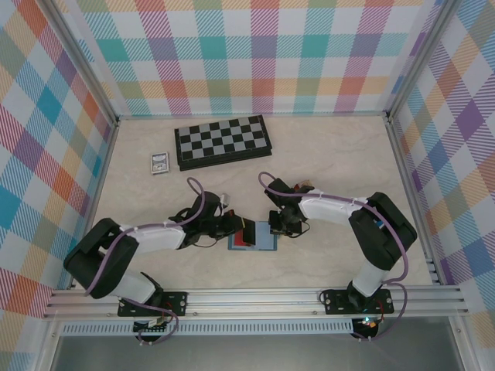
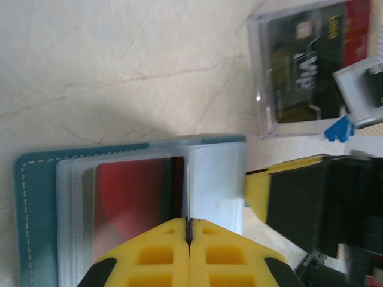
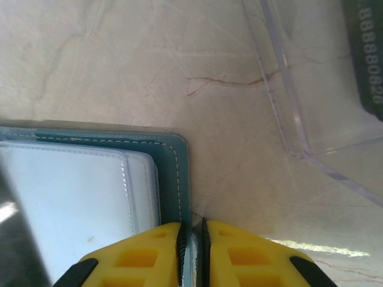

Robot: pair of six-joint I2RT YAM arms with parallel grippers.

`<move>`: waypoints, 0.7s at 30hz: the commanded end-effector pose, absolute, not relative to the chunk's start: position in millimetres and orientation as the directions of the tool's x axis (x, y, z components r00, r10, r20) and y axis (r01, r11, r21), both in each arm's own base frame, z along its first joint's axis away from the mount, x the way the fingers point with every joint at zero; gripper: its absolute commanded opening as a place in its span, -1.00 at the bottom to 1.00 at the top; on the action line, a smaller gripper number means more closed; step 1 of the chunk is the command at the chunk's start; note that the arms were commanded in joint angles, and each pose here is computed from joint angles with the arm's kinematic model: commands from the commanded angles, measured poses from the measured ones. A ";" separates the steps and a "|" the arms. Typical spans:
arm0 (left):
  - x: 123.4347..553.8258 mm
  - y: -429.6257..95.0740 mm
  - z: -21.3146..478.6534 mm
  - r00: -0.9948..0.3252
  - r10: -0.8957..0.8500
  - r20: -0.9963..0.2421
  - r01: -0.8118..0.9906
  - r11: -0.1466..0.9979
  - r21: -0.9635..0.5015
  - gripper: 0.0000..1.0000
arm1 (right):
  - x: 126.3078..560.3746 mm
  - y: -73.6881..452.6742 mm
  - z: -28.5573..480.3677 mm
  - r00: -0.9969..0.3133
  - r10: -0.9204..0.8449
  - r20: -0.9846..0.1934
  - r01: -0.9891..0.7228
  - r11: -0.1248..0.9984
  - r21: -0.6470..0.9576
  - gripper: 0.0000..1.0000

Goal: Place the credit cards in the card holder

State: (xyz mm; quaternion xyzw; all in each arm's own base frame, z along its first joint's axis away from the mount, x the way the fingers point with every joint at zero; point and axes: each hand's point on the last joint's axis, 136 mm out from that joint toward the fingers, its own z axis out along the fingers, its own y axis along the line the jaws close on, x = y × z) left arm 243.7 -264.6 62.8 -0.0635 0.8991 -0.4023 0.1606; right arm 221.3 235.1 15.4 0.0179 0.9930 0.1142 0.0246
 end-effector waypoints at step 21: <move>235.0 -275.4 34.2 -0.961 -0.177 -0.213 0.032 0.693 -0.720 -1.00 | 210.6 236.1 -0.6 -0.999 0.048 0.016 0.051 0.972 0.227 -0.66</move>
